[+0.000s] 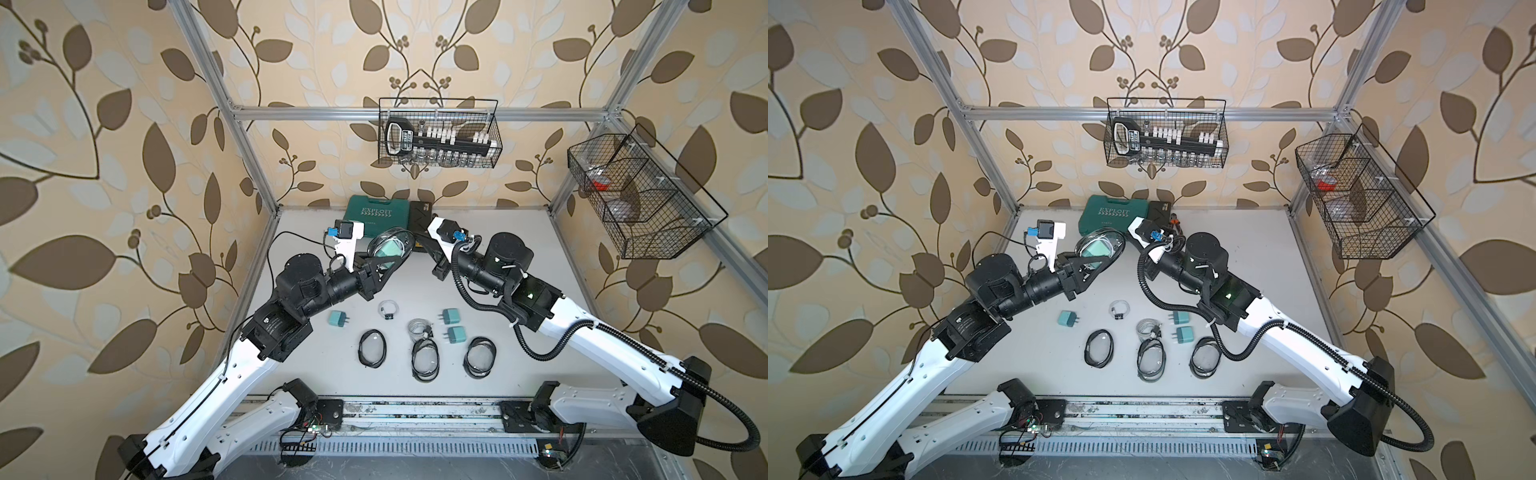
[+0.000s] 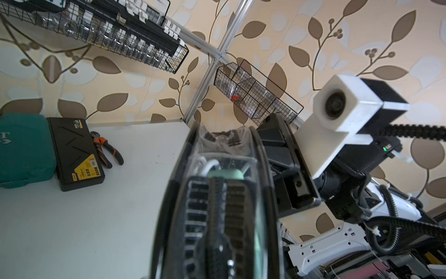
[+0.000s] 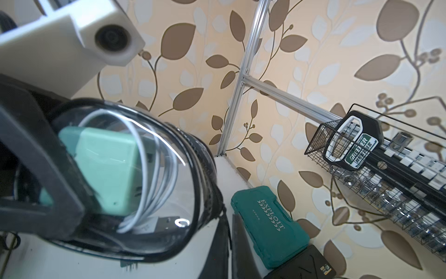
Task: Pack away charging kits
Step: Zip the zipper on the storage bag, then place the storage bag at the center of the board.
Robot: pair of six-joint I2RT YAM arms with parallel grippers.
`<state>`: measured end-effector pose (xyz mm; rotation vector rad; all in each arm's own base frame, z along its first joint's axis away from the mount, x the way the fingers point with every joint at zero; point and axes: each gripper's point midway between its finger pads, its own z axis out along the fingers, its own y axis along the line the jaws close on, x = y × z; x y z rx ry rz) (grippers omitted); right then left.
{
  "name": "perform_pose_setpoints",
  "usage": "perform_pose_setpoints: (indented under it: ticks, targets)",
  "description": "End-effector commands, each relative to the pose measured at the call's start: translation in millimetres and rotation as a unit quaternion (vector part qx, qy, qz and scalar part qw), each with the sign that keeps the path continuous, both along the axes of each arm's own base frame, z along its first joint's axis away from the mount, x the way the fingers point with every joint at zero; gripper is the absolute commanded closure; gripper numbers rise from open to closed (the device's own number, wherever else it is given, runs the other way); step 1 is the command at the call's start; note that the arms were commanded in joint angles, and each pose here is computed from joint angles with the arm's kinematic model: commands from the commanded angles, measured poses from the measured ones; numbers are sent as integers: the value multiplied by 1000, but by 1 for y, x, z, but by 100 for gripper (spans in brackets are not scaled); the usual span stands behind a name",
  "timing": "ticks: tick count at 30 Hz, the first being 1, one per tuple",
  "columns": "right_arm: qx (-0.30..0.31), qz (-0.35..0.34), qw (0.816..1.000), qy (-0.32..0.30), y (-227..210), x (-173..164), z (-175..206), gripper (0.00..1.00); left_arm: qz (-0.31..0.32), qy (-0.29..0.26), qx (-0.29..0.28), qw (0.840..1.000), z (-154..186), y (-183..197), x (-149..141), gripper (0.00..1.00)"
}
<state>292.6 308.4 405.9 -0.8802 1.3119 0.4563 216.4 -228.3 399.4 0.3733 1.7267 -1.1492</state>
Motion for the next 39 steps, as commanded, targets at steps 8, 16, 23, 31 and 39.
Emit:
perform_pose_setpoints:
  ticks: [8,16,23,31,39]
  targets:
    - [-102,1,986,-129,-8,16,21,100,-109,77,90,987,-62,-20,-29,100]
    - [-176,-17,969,-170,-16,32,16,100,-88,118,130,981,-91,-20,-16,100]
    - [-226,83,947,-215,8,5,1,100,-101,130,140,976,-100,-29,-12,100]
    - [-217,100,947,-213,37,-3,-1,93,-11,171,187,967,-135,-24,29,100]
    - [-144,30,978,-146,8,-4,-45,0,128,254,90,954,-162,38,120,100]
